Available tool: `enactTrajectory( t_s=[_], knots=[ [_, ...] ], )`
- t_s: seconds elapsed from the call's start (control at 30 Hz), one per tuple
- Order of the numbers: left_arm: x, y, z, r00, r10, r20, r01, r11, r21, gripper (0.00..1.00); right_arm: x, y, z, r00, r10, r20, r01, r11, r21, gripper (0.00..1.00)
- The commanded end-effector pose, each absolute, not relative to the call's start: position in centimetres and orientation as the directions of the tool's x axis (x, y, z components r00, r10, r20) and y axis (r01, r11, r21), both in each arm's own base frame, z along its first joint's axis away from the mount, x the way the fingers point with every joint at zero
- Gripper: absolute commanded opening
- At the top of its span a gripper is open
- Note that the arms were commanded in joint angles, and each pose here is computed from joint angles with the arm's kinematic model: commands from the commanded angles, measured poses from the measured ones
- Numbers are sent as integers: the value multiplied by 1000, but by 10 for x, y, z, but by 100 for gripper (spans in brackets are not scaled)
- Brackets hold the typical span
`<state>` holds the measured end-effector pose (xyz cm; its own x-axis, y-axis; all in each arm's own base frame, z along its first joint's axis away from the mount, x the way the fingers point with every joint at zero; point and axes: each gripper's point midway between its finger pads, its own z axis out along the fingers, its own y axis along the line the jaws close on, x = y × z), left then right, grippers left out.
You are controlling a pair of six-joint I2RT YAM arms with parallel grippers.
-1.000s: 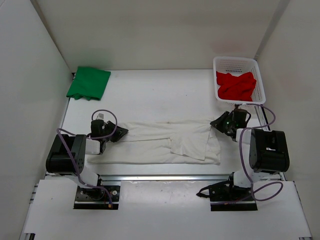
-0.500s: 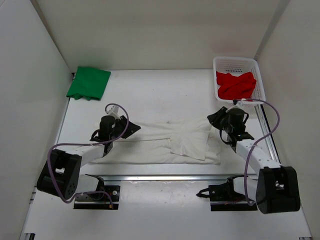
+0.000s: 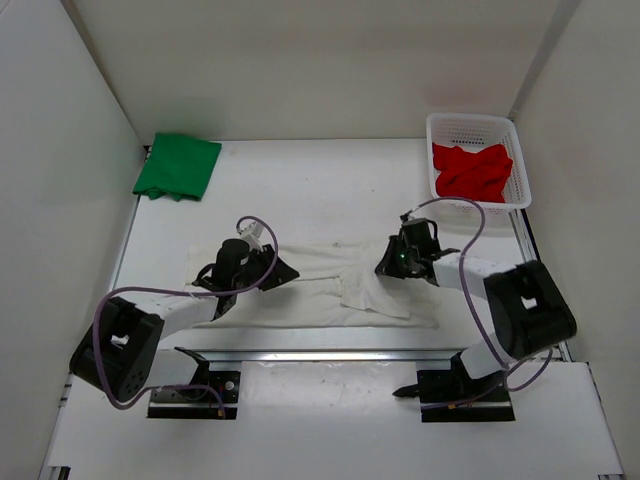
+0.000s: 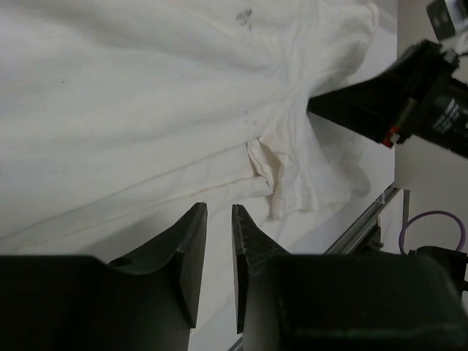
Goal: Fold and stack the t-shirts
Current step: Rotate the tshirt 90 degrees
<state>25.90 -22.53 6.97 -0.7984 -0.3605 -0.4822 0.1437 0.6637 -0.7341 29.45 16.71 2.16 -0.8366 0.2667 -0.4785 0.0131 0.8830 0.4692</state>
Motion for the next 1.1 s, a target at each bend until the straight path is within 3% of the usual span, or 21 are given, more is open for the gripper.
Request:
enactTrajectory(
  t_s=[0.0, 0.1, 0.23, 0.27, 0.3, 0.37, 0.4, 0.43, 0.47, 0.5, 0.6, 0.67, 0.7, 0.8, 0.83, 0.93, 1.07],
  knots=[
    [261, -224, 96, -764, -347, -544, 222, 650, -727, 32, 336, 184, 22, -841, 220, -494, -38, 888, 459, 0],
    [266, -214, 108, -745, -360, -562, 226, 657, -720, 33, 375, 188, -1, -875, 196, -442, -7, 909, 416, 0],
    [266, -206, 114, -744, -375, -553, 220, 645, -732, 33, 474, 220, 4, -880, 197, -431, -26, 889, 458, 0],
    [265, -203, 112, -746, -375, -550, 208, 654, -727, 33, 522, 237, 21, -849, 182, -496, -84, 881, 466, 0],
    [264, -202, 113, -745, -376, -552, 207, 655, -726, 33, 530, 245, 23, -872, 160, -463, -86, 881, 466, 0],
    [258, -198, 104, -756, -367, -542, 189, 671, -717, 35, 604, 285, 78, -801, 174, -573, -208, 817, 538, 3],
    [258, -196, 104, -752, -365, -549, 190, 678, -710, 34, 610, 294, 70, -802, 200, -563, -225, 772, 595, 4],
    [257, -193, 102, -752, -367, -548, 180, 685, -706, 35, 620, 304, 154, -719, 285, -634, -354, 634, 687, 5],
    [254, -192, 97, -763, -366, -533, 161, 692, -704, 36, 607, 299, 166, -737, 327, -592, -310, 614, 726, 6],
    [253, -190, 94, -764, -370, -529, 150, 695, -703, 35, 606, 299, 202, -666, 323, -673, -386, 622, 681, 9],
    [250, -187, 90, -758, -377, -532, 139, 704, -697, 37, 576, 307, 282, -585, 221, -780, -505, 654, 563, 31],
    [252, -186, 94, -746, -393, -538, 138, 699, -702, 36, 559, 304, 307, -559, 168, -812, -525, 686, 504, 35],
    [252, -188, 95, -748, -388, -539, 146, 696, -703, 37, 544, 310, 329, -527, 135, -839, -564, 683, 464, 33],
    [255, -185, 98, -739, -395, -546, 147, 696, -702, 38, 507, 308, 295, -631, 2, -776, -472, 793, 386, 25],
    [257, -181, 99, -735, -408, -542, 139, 691, -709, 38, 494, 306, 268, -687, -54, -725, -429, 835, 344, 16],
    [261, -175, 111, -711, -426, -559, 151, 683, -714, 38, 441, 335, 236, -731, -212, -648, -446, 868, 219, 3],
    [262, -163, 120, -686, -444, -576, 159, 681, -715, 38, 413, 347, 254, -677, -265, -687, -459, 881, 113, 4]
  ],
)
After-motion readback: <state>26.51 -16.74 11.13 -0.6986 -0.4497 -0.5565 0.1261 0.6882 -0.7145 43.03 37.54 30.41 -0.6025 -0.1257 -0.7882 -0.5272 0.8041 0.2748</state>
